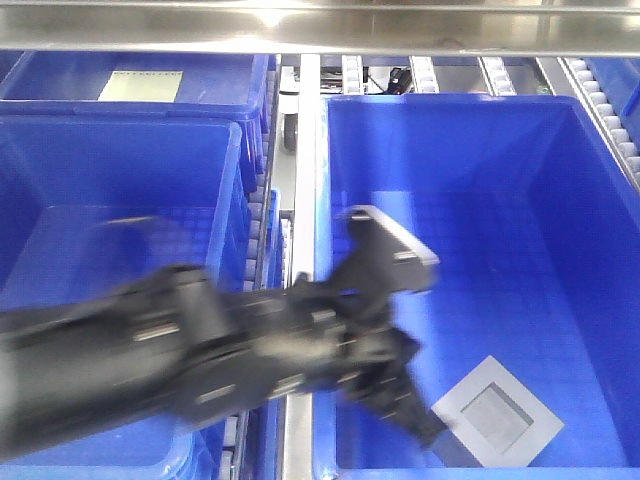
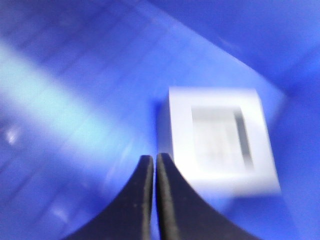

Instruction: Sort gray base to blue bin

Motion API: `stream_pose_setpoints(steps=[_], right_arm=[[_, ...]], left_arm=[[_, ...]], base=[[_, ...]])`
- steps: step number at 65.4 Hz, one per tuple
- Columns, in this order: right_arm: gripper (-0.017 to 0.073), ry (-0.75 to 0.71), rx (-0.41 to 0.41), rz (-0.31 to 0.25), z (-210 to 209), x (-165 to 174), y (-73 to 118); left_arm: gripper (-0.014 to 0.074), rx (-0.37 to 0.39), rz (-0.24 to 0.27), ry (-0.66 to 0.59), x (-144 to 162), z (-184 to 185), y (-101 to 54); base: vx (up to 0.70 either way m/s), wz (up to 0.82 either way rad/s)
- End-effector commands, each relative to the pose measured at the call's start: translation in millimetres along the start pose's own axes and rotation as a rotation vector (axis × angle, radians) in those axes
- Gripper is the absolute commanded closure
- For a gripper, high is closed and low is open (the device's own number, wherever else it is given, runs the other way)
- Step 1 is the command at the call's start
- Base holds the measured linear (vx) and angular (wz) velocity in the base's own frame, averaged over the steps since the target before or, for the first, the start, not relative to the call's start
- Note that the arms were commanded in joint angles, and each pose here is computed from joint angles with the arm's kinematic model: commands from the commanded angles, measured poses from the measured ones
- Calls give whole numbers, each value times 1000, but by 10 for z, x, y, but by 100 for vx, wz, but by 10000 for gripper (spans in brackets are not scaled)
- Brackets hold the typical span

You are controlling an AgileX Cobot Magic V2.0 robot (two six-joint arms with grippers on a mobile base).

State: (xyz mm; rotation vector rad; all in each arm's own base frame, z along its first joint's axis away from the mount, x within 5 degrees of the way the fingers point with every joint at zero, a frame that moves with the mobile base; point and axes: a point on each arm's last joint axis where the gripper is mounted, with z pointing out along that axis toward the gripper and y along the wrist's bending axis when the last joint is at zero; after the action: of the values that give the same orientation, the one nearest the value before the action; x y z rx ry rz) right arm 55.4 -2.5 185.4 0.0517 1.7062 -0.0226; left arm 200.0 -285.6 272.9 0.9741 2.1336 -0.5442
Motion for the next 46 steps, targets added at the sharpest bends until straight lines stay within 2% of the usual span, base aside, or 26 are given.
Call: stream_pose_setpoints(steps=[1,23,46], right_arm=[[564,-63,1,-15,0,-56,-1],[564,-63,1,-15,0,-56,-1],[564,-63,1,-15,0,-56,-1]], left_arm=[[601,20,-6,-170,-108,-484,-18],[601,38,-9,-329,401,-1402,37],[601,69,-51,-494,1058,-2031,105]], base=[[0,0],[0,0],[0,0]])
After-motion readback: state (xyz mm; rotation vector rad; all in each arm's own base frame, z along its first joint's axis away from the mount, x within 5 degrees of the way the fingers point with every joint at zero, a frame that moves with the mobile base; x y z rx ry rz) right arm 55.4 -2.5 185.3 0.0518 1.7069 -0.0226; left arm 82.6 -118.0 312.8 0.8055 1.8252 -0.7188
